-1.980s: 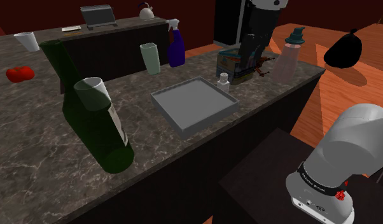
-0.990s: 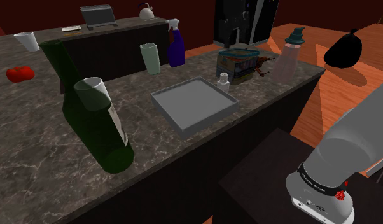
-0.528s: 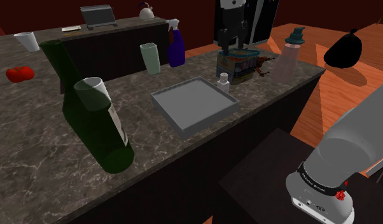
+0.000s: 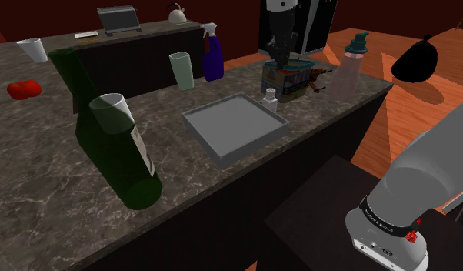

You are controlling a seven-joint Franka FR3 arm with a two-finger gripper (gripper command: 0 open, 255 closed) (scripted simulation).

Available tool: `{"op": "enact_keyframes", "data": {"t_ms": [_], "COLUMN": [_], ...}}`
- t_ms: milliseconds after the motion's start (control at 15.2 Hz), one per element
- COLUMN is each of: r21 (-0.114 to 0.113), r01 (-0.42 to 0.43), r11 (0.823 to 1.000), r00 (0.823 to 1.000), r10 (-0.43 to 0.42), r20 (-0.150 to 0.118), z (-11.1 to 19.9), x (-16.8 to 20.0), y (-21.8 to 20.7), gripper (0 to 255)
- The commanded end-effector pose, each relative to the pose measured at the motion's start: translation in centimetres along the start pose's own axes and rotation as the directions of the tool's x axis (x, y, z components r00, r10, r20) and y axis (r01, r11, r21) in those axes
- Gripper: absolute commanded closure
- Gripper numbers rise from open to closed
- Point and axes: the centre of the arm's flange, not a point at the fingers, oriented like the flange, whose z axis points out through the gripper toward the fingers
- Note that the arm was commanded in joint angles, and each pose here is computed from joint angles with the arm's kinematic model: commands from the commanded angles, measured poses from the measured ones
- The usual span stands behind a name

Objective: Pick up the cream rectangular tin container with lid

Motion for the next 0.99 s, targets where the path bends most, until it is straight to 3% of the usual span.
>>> {"op": "enact_keyframes", "data": {"t_ms": [0,924], "r21": [0.000,0.000], "r01": [0.000,0.000], "r11": [1.000,1.000], "r00": [1.000,1.000], "r10": [0.000,0.000], "r20": [0.001,0.001], "z": [0.1,-6.9], "x": [0.0,-0.6], "y": [0.0,0.7], "gripper": [255,255]}}
